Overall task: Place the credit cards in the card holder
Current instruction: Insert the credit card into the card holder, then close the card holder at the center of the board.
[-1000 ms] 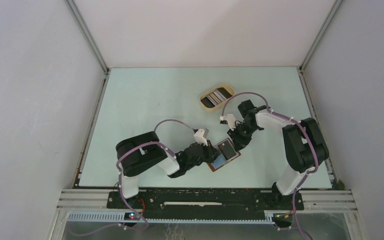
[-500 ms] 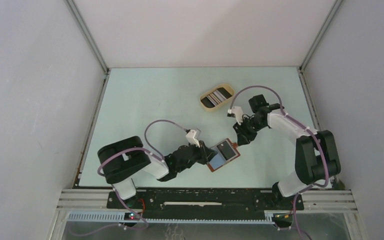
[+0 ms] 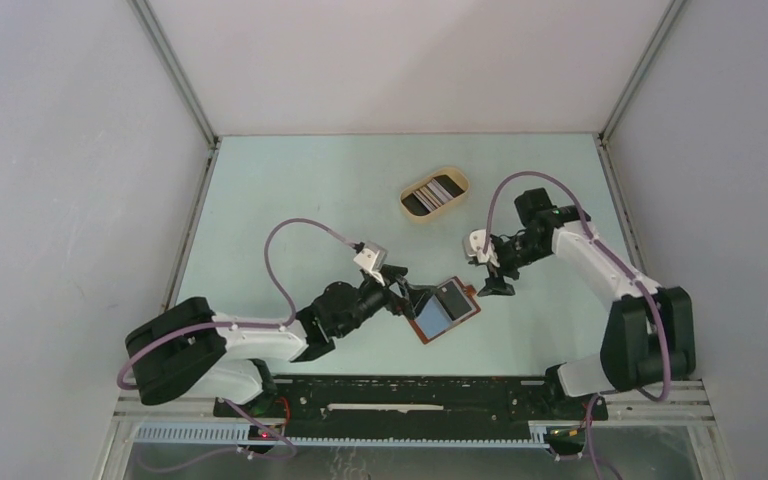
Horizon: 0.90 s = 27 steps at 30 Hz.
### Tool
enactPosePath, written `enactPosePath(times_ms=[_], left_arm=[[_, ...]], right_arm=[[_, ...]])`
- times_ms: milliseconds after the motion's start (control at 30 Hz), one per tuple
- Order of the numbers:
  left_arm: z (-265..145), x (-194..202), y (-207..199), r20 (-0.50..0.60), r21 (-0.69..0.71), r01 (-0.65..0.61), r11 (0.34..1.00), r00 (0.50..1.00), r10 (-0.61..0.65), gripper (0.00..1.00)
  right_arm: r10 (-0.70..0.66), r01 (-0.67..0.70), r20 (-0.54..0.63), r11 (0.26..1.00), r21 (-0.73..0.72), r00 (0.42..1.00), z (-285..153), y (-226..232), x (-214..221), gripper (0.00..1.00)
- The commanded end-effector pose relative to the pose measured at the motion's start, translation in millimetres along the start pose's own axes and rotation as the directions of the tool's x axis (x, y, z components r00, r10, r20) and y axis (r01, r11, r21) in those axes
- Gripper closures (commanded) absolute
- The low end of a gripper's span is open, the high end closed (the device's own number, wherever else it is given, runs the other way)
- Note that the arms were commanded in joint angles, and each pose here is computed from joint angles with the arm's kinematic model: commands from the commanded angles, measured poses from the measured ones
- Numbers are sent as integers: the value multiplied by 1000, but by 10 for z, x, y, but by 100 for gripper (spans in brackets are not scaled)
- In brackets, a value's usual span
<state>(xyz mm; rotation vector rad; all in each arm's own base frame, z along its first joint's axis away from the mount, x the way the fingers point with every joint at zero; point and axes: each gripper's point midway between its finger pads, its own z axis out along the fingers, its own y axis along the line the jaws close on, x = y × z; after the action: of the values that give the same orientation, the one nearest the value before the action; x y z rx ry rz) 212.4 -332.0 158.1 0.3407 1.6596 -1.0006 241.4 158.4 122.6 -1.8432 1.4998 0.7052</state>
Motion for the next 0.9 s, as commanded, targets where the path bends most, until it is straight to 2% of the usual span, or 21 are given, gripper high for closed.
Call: enactPosePath(times_ms=[0, 200, 400, 567, 867], left_arm=[[-39, 87, 195, -27, -31, -69, 997, 997, 68, 0], [-83, 50, 129, 52, 42, -50, 998, 997, 48, 1], [-132, 66, 106, 68, 70, -34, 997, 997, 29, 4], [-134, 73, 95, 74, 80, -29, 996, 997, 23, 6], [-118, 94, 89, 67, 85, -23, 996, 998, 18, 9]], right_arm=[[-188, 190, 28, 979, -69, 982, 94, -126, 29, 20], [-117, 105, -100, 988, -111, 988, 325, -197, 311, 25], [-101, 65, -220, 985, -162, 970, 535, -178, 540, 32], [-99, 54, -274, 985, -166, 957, 589, -202, 655, 37], [-106, 47, -303, 979, -198, 947, 697, -163, 725, 48]])
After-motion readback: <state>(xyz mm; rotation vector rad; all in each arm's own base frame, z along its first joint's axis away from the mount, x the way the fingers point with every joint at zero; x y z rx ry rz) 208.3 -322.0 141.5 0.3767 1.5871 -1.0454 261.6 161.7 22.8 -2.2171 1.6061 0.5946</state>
